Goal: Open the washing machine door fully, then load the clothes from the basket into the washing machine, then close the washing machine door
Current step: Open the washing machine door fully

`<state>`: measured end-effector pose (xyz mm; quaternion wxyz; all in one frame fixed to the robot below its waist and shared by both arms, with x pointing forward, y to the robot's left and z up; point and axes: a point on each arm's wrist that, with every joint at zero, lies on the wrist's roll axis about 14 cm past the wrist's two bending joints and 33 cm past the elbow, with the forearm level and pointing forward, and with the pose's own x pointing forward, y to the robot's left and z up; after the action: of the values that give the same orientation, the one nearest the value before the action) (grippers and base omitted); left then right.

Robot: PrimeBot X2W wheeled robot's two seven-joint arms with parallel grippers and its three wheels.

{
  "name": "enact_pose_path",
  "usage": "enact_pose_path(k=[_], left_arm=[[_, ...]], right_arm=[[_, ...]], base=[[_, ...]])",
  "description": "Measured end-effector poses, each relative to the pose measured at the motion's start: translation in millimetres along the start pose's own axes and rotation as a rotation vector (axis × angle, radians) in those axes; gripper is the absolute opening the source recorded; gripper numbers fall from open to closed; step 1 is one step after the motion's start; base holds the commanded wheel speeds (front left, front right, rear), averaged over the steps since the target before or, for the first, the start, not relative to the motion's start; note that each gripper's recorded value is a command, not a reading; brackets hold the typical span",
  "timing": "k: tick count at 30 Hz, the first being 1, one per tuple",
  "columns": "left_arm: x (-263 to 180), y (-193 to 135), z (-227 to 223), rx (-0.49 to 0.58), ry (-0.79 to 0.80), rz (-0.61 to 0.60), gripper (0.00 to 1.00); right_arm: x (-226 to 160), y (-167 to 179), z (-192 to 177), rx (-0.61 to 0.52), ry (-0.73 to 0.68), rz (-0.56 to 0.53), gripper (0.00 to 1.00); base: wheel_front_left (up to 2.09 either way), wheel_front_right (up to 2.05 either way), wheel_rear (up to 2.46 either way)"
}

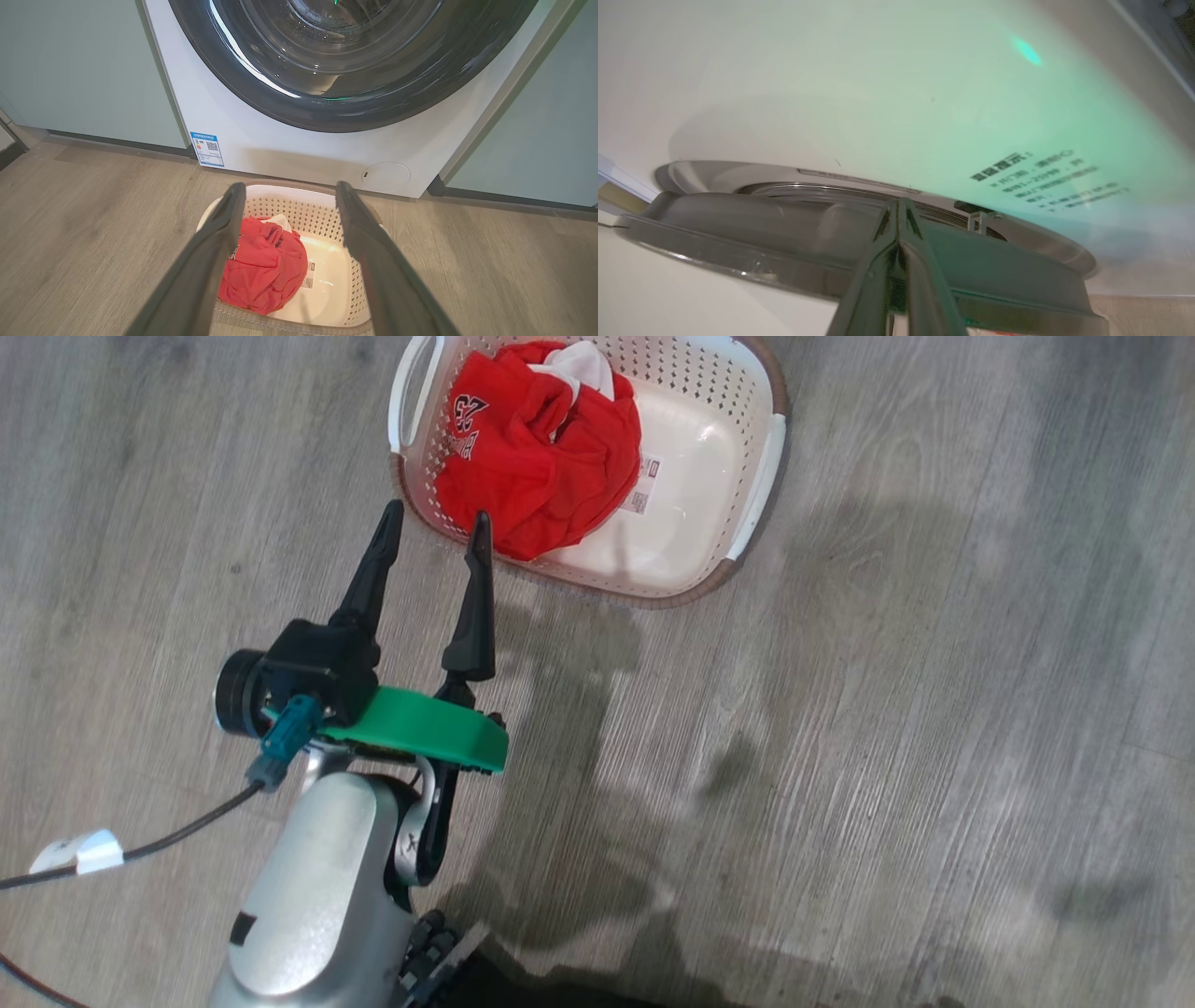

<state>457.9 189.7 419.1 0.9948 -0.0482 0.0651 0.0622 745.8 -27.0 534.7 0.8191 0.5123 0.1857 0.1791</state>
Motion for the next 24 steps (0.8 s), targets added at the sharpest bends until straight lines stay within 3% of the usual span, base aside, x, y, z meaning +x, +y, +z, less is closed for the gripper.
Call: enact_pose_path(k=[20, 24], left_arm=[[-5.5, 2.9, 8.4, 0.002, -0.015, 0.016, 1.0], [-9.1, 3.2, 15.9, 0.002, -0.03, 0.017, 1.0]], right_arm=[[-0.7, 11.3, -17.3, -0.013, 0.148, 0.012, 0.0], [-6.7, 12.2, -24.8, 0.036, 0.163, 0.018, 0.0]], base=[[0.0, 0.0, 0.0], [0.0, 0.0, 0.0]])
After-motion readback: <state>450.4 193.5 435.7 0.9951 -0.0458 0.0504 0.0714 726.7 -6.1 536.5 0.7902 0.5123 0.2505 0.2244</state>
